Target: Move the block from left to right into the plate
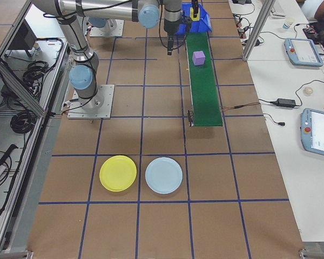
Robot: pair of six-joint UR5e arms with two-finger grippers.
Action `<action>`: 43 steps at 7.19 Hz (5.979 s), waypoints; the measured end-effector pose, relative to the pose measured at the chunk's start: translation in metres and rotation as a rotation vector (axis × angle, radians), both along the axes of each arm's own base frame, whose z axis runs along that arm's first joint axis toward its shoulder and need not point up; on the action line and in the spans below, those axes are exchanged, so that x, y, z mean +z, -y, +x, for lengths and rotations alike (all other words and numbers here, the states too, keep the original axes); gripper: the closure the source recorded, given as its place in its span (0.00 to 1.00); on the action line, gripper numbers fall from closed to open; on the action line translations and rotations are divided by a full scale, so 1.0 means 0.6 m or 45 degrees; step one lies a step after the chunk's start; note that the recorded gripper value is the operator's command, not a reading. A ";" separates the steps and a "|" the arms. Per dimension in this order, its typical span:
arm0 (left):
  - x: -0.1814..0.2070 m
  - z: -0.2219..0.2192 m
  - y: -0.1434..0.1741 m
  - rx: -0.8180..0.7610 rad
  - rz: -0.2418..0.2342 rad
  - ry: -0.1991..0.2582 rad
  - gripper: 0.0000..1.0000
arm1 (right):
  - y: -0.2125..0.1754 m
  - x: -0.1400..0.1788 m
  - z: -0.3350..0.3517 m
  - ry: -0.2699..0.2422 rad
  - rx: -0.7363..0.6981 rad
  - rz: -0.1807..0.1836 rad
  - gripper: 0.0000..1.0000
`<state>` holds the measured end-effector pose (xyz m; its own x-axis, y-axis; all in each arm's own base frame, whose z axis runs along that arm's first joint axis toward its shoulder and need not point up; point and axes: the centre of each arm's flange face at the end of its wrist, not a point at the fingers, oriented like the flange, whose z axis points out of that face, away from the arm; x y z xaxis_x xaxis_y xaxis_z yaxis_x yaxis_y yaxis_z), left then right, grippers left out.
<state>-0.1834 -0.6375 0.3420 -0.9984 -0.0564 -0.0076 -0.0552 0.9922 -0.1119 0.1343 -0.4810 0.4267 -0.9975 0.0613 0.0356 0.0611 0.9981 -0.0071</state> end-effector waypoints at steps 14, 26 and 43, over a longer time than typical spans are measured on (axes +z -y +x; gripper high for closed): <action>0.160 0.014 -0.155 -0.006 0.062 0.024 0.00 | 0.241 -0.186 -0.406 0.425 0.113 -0.217 0.02; 0.300 0.085 -0.326 0.085 0.085 0.090 0.00 | 0.282 -0.231 -0.417 0.596 0.239 -0.140 0.00; 0.245 0.113 -0.275 -0.038 0.103 0.043 0.00 | 0.277 -0.250 -0.461 0.363 0.217 -0.091 0.73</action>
